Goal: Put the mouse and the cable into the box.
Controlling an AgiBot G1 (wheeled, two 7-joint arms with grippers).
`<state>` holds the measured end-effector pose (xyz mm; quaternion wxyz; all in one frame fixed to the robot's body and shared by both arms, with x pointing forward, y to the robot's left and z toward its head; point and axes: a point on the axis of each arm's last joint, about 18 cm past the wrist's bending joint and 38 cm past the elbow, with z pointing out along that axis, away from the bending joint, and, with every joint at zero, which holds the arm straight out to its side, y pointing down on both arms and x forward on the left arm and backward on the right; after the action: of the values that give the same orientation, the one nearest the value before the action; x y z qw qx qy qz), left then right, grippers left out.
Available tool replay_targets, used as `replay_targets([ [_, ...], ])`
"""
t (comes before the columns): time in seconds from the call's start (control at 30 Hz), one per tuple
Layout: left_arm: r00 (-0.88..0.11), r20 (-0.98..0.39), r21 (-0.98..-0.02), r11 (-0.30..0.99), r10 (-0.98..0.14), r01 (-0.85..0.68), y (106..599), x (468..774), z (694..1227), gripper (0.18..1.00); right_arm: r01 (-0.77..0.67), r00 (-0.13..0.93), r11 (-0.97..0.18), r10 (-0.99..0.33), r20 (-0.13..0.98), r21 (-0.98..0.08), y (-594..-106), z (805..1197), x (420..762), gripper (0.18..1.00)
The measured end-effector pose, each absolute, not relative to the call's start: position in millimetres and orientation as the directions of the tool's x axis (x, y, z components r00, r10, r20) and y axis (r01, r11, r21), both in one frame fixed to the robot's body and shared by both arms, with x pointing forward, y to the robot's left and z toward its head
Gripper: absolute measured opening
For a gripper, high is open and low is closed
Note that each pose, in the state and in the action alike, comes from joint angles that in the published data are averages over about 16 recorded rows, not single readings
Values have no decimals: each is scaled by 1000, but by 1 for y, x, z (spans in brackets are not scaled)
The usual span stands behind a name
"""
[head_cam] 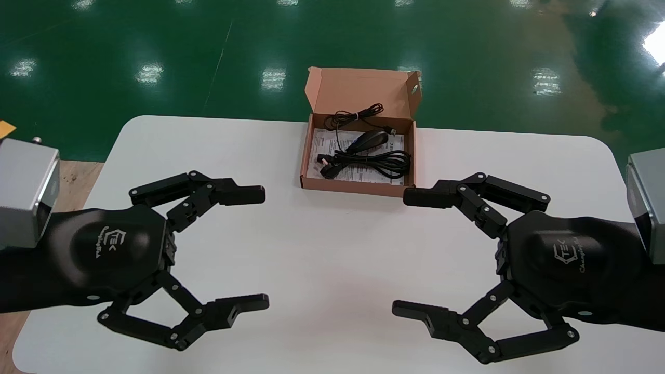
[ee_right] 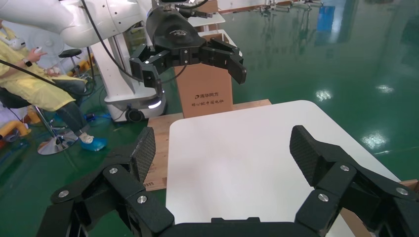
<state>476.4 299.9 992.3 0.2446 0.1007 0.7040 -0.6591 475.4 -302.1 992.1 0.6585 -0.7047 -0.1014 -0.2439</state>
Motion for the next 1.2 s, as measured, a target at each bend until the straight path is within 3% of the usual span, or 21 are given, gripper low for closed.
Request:
replay_targets([
  [1.2,-860,-477,-879,111,-181,464,300,476,992,1001,464,861,-112,-178,477,-879,-302,992,475,1001],
])
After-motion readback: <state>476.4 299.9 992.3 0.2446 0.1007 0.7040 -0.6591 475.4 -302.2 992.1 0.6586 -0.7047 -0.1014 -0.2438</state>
